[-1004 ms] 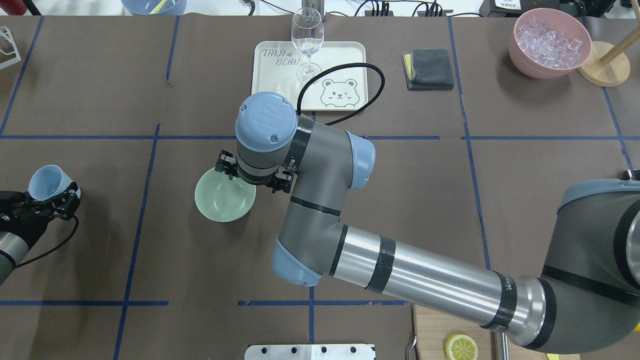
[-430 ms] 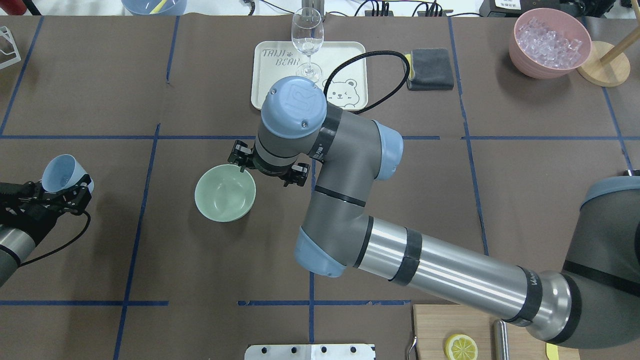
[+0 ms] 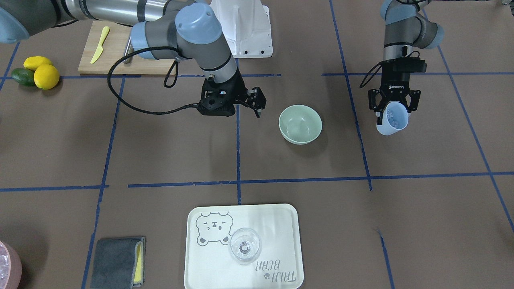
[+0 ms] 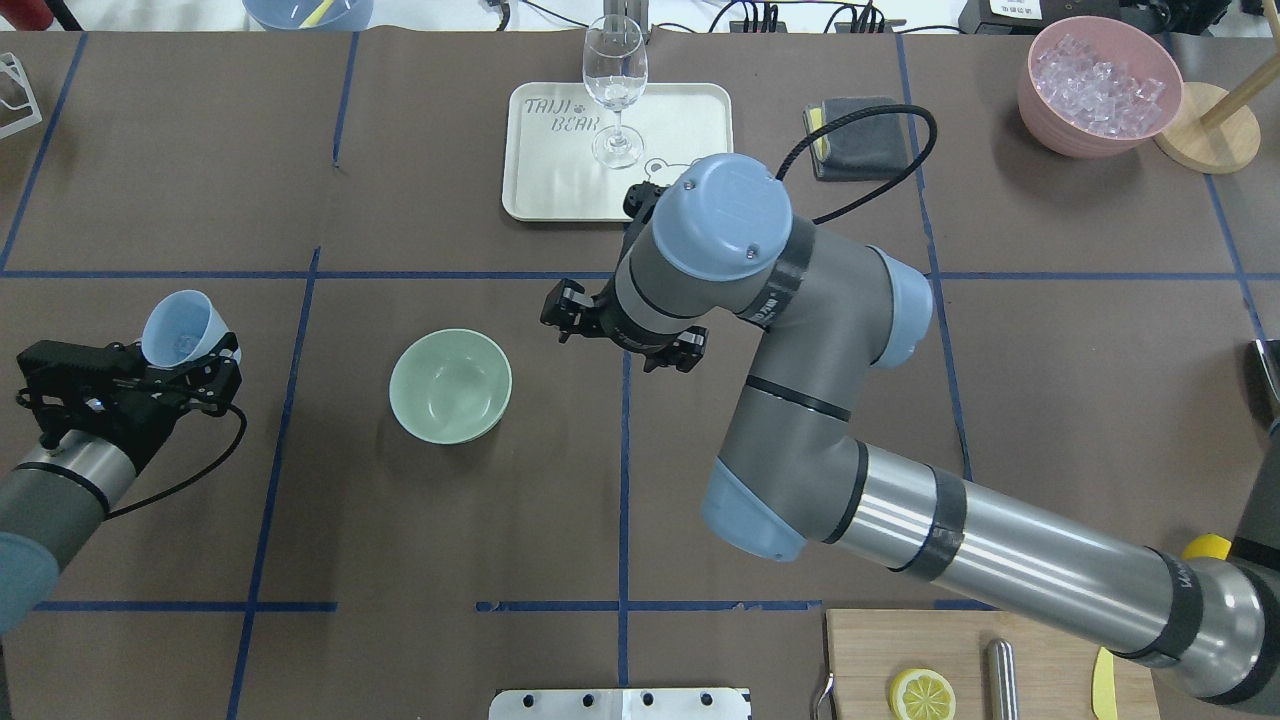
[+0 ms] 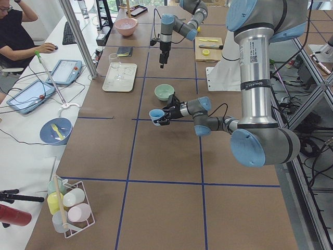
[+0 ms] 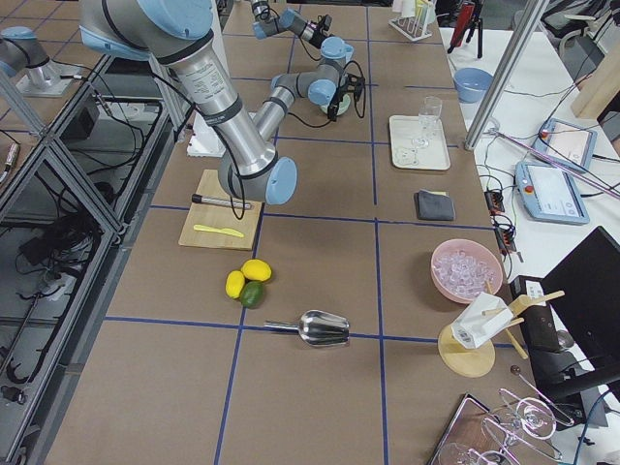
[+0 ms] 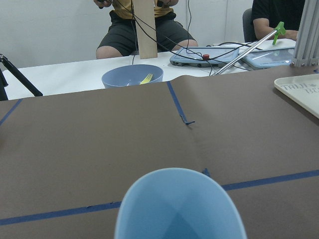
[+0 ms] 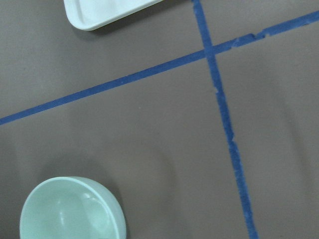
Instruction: Pour ice into bowl
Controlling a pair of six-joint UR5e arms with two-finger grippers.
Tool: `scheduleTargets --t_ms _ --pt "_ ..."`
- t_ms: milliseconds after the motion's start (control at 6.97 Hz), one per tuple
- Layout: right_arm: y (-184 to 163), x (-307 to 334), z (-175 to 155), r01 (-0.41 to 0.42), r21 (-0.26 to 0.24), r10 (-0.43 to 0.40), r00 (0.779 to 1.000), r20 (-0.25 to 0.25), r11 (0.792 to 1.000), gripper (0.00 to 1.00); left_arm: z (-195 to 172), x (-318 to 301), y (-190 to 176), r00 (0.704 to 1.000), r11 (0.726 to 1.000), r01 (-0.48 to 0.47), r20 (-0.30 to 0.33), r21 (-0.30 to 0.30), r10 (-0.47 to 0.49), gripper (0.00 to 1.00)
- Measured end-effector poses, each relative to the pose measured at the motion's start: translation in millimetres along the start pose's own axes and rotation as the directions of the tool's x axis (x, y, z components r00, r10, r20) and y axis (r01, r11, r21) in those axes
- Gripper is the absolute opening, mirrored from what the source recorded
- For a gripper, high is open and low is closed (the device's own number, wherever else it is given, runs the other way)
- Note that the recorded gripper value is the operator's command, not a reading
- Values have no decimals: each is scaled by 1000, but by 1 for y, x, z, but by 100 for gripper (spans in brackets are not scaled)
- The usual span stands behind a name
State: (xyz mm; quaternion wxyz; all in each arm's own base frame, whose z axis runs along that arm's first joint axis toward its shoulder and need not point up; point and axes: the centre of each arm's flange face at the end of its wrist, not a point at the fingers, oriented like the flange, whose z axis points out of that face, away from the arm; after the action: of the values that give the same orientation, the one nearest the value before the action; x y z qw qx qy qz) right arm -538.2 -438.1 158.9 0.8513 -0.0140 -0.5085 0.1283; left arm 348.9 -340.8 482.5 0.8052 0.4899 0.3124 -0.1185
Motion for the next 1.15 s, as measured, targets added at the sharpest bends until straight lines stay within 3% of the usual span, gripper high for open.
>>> scheduleTargets --t_ms 287,430,717,861,1148 --pt "-3 31 -9 22 7 -22 1000 -3 1000 100 3 65 -33 998 998 -62 9 -12 62 0" --pt "-5 35 -10 24 10 -24 1000 -5 1000 100 4 90 -45 990 990 -139 -2 -12 139 0" --pt "-6 41 -11 22 13 -22 1000 -7 1000 100 5 114 -44 938 938 -346 7 3 346 0" --pt "-6 45 -11 22 14 -22 1000 -9 1000 100 4 116 -35 876 877 -480 74 32 477 0" --pt "-4 46 -13 24 14 -24 1000 -6 1000 100 -6 124 -8 720 726 -685 215 68 659 0"
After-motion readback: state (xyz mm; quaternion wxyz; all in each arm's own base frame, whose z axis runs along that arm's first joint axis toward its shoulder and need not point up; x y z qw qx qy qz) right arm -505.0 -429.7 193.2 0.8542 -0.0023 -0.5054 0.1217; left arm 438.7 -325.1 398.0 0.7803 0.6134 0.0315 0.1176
